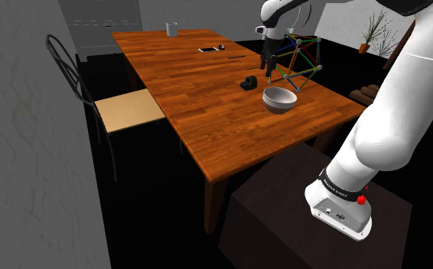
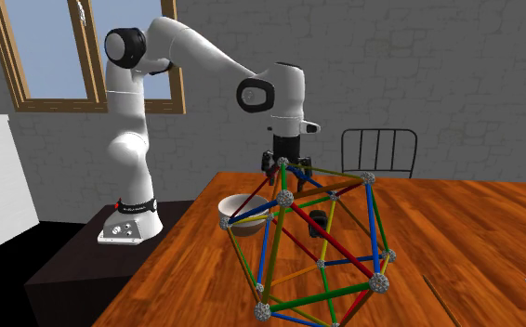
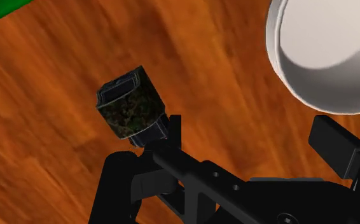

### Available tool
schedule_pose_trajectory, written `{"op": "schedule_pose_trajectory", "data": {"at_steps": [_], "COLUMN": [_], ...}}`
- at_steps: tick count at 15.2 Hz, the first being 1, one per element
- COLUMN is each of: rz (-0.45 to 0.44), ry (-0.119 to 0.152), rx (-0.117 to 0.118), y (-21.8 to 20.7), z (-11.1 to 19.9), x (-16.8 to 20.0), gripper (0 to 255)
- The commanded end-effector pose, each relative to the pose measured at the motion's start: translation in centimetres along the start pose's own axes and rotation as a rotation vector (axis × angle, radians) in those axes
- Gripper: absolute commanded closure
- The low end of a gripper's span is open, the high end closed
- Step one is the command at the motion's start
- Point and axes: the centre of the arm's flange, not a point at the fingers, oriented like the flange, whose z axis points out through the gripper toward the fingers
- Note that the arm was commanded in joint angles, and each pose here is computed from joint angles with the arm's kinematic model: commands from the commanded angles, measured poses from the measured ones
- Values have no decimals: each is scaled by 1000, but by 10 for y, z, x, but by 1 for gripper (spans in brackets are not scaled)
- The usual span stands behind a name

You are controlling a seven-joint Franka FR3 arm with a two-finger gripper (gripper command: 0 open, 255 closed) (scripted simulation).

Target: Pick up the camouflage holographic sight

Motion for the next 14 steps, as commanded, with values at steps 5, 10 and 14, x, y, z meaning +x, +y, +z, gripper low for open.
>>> {"op": "schedule_pose_trajectory", "data": {"at_steps": [5,10,14], "rz": [-202,-294,-294], "ry": [-14,-21,-21], "rx": [-18,-27,-27], "y": [62,89,89], "z": [39,68,89], "x": [27,44,43], "gripper": [0,0,0]}}
